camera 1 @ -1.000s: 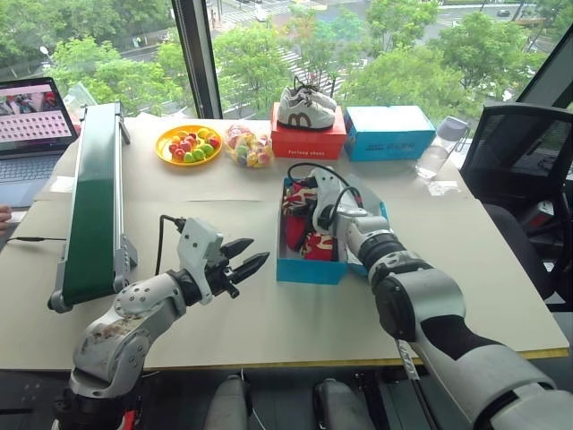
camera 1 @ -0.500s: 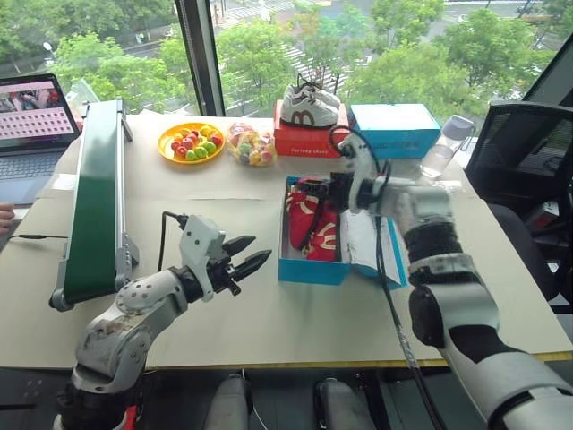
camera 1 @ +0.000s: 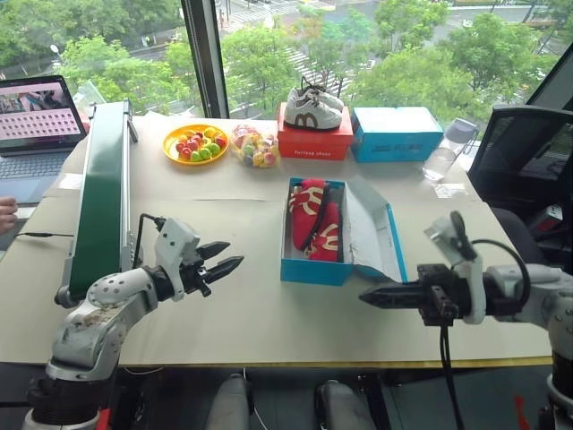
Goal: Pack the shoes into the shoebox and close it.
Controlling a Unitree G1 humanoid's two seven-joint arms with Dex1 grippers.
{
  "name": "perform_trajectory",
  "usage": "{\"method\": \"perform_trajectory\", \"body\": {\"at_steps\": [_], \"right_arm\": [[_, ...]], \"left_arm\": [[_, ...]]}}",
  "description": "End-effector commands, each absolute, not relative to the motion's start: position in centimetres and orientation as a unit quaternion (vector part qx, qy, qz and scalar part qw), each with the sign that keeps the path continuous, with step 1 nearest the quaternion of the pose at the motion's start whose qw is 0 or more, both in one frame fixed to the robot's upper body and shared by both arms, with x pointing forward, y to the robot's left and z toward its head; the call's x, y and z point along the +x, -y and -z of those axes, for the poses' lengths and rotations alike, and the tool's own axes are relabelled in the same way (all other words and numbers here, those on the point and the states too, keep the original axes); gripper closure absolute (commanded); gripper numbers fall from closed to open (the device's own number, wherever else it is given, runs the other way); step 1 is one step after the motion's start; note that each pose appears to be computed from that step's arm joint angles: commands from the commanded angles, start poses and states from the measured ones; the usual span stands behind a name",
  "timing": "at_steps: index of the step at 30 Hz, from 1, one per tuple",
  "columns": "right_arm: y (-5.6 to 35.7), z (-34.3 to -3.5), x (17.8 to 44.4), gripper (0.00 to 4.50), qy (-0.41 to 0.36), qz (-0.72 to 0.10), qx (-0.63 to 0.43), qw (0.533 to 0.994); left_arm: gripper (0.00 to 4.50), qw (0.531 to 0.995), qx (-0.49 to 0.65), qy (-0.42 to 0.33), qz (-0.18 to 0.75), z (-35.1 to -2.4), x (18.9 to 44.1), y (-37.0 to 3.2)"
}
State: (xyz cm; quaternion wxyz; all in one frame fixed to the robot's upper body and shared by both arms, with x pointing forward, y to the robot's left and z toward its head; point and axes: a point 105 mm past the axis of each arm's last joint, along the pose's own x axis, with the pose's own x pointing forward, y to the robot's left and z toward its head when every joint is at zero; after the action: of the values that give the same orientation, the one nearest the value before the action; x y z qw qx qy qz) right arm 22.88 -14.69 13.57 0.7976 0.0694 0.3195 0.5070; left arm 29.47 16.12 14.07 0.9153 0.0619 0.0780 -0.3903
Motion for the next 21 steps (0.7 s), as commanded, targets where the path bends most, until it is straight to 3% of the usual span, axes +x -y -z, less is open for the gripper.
{"method": "perform_trajectory", "body": {"at_steps": [1,5,13,20,21], "right_arm": [[16.7,-8.0,26.1,4.48,-0.355,-0.334,0.065,0.871],[19.2,-4.4,28.4,4.48,-0.329,-0.171,0.156,0.916],[21.9,-1.9,28.9,4.48,-0.283,0.012,0.208,0.936],[24.0,-1.2,29.5,4.48,-0.230,0.153,0.270,0.922],[23.8,-1.6,30.1,4.48,-0.197,0.169,0.317,0.912]], "left_arm": [[2.17,0.913,0.077,-0.045,0.399,-15.7,29.9,-15.7],[2.17,0.910,0.076,-0.044,0.406,-15.8,29.9,-15.3],[2.17,0.905,0.079,-0.044,0.416,-16.2,29.9,-14.8],[2.17,0.902,0.080,-0.041,0.423,-16.6,30.0,-14.4],[2.17,0.901,0.080,-0.041,0.424,-16.6,30.0,-14.4]]}}
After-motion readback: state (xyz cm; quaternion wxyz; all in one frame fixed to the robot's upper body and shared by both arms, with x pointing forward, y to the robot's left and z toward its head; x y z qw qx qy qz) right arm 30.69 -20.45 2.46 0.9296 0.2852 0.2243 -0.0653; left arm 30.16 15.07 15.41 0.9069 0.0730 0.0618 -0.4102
